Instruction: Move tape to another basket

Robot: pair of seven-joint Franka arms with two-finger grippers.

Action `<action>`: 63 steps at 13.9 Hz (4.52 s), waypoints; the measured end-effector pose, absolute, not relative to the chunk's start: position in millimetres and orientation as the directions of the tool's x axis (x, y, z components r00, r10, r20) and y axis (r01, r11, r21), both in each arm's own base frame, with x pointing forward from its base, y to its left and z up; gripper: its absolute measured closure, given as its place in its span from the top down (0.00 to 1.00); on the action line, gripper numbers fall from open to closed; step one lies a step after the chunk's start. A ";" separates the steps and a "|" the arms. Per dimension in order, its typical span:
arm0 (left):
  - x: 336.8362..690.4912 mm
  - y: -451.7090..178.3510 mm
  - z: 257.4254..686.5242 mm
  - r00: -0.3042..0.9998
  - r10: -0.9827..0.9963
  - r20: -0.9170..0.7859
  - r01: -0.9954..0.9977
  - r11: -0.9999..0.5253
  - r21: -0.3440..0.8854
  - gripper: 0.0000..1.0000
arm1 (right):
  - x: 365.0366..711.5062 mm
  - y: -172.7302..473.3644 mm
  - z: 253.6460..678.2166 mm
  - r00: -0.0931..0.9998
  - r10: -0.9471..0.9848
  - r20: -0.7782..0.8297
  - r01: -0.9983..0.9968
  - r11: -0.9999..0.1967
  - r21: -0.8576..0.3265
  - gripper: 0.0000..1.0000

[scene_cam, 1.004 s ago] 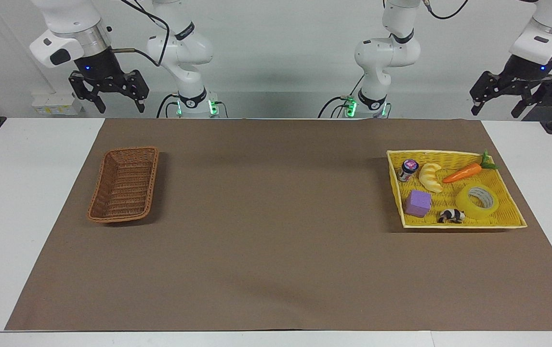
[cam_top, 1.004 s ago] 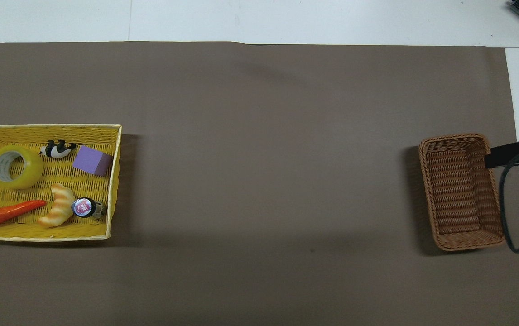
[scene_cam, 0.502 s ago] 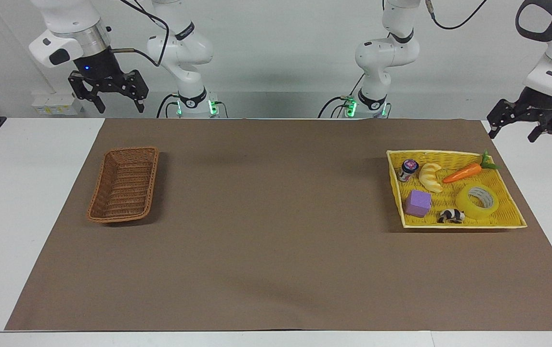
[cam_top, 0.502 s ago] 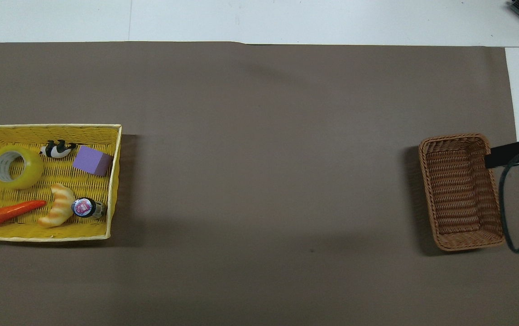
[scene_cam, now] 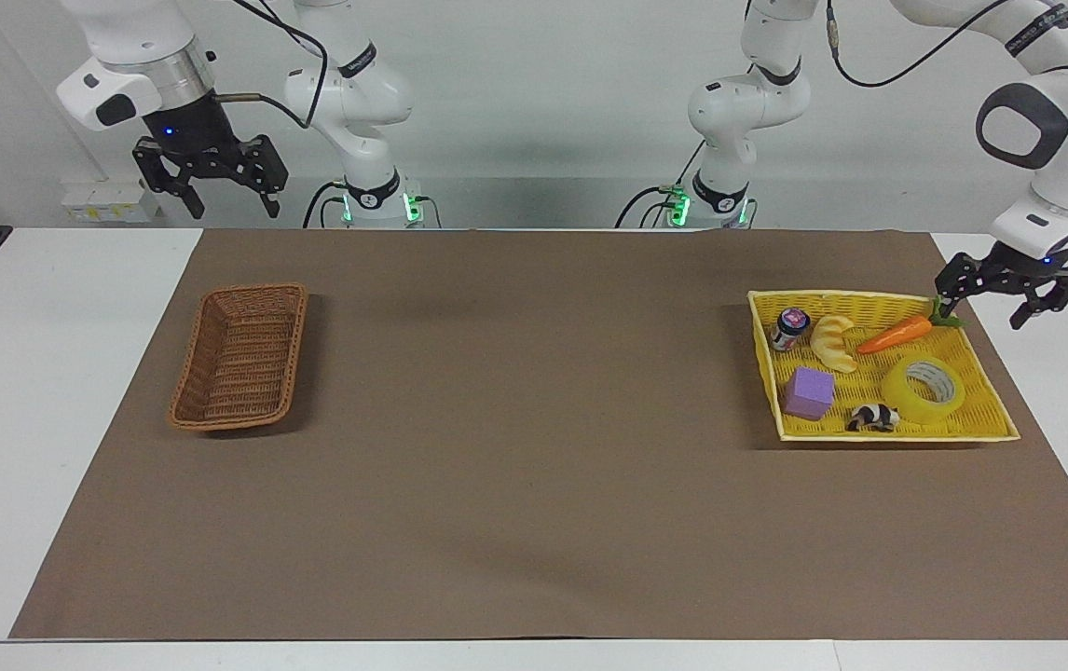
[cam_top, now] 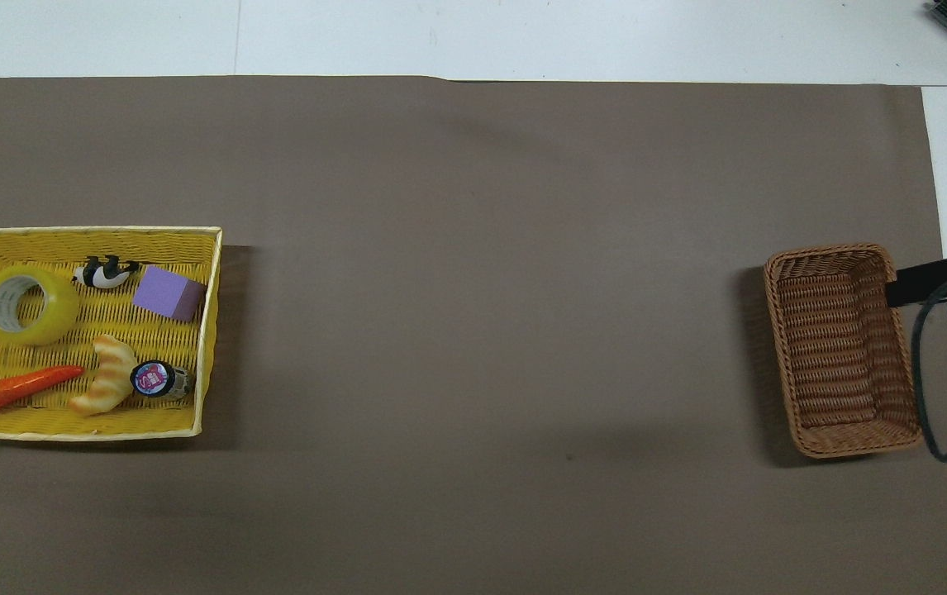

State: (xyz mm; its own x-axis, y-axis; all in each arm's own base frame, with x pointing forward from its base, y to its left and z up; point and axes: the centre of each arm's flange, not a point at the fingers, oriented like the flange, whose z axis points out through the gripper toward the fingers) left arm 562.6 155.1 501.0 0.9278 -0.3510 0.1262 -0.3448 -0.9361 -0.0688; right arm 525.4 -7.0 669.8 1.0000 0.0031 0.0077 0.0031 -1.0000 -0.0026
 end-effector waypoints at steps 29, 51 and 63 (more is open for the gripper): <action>584.5 228.1 325.0 0.889 -0.446 0.104 -0.446 -0.895 -0.022 0.37 | 513.2 13.3 592.6 1.000 -0.002 0.001 -0.002 -0.988 -0.151 1.00; 603.2 -89.9 424.0 0.988 -0.054 0.142 -0.069 -0.992 0.101 0.22 | 526.2 95.8 459.4 0.999 0.034 -0.011 0.024 -0.867 -0.498 1.00; 545.5 -287.6 415.1 0.985 0.135 0.112 0.113 -0.977 0.180 0.22 | 545.6 149.1 407.8 0.987 -0.033 0.158 0.076 -0.770 -0.633 1.00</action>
State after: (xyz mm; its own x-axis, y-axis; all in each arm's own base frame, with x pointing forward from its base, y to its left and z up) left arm 545.5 -287.6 415.1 0.9845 0.1348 0.1119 0.1134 -0.9772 0.1797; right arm 545.6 149.1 407.8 0.9869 -0.0329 0.1580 0.0756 -0.7705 -0.6329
